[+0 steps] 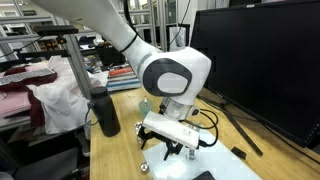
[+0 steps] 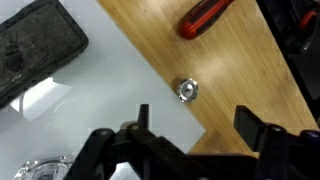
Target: Remove the lid from the glass object on the right
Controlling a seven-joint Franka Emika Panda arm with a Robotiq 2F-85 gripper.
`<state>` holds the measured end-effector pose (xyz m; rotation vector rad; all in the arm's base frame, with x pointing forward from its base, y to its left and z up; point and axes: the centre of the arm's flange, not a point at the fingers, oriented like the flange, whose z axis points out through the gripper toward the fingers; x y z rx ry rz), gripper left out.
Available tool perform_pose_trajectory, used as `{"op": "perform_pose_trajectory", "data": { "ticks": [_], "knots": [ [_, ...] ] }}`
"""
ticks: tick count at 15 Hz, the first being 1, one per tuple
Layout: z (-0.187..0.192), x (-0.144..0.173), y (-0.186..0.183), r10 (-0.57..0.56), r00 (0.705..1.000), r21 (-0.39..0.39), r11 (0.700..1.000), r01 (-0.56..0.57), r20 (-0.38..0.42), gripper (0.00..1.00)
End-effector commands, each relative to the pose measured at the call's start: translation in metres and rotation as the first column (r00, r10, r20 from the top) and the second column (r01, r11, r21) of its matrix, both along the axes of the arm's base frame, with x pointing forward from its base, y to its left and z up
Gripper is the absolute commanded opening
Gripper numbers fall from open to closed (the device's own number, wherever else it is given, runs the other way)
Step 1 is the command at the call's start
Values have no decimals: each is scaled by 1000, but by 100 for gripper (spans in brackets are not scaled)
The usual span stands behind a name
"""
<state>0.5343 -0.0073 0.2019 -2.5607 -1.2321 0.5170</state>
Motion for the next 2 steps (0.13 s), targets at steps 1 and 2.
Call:
{"op": "perform_pose_trajectory", "data": {
  "ticks": [1, 2],
  "knots": [
    [0, 0, 0, 0, 1000, 0, 1000, 0, 0, 87],
    [0, 0, 0, 0, 1000, 0, 1000, 0, 0, 87]
  ]
}}
